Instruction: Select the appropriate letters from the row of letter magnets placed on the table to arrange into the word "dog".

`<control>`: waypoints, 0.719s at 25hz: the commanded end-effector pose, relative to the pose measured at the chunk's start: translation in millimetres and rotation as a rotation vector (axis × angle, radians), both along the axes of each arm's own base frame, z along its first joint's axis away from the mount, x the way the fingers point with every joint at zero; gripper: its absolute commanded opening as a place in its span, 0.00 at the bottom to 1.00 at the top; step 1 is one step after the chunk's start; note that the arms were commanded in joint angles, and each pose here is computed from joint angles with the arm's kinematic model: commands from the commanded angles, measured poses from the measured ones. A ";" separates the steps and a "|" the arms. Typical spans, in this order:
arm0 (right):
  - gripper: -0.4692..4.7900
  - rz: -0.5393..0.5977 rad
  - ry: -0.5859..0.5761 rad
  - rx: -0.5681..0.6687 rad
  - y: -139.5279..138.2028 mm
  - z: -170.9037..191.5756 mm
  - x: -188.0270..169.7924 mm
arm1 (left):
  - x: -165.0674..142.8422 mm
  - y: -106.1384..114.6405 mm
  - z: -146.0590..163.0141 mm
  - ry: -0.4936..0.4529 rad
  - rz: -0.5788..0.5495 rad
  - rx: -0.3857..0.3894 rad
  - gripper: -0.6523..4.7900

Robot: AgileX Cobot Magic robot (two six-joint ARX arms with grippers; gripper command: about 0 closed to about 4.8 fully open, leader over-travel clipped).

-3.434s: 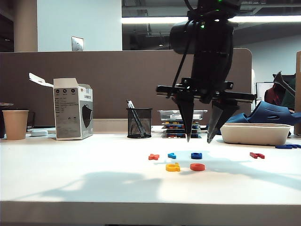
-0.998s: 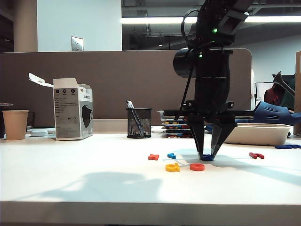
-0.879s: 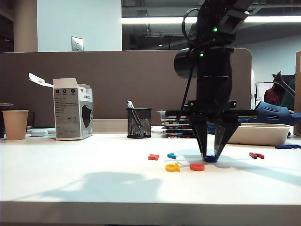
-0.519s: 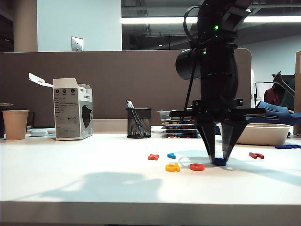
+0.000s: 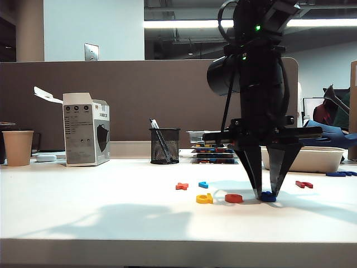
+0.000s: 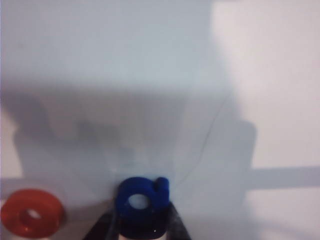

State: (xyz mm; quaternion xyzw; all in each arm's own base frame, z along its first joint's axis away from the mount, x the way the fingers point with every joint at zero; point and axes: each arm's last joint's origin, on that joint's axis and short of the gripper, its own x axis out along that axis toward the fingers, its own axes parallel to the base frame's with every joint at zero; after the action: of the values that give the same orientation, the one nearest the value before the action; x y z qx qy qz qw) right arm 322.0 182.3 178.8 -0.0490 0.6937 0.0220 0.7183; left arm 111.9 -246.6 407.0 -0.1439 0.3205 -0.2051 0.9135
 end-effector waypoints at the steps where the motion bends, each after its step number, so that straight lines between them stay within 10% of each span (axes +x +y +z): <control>1: 0.26 0.008 0.036 -0.004 2.2 -10.9 -7.7 | -0.1 0.5 2.9 -0.011 0.002 -0.011 0.12; 18: 0.37 0.013 -0.045 0.026 -1.3 17.9 -17.2 | -0.1 0.5 2.9 -0.011 0.003 -0.011 0.12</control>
State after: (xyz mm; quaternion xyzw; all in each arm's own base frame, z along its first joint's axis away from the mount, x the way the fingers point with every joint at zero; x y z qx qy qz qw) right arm 305.9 181.2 188.3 -0.0491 0.6853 0.0303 0.7259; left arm 111.8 -246.6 407.0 -0.1437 0.3206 -0.2052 0.9135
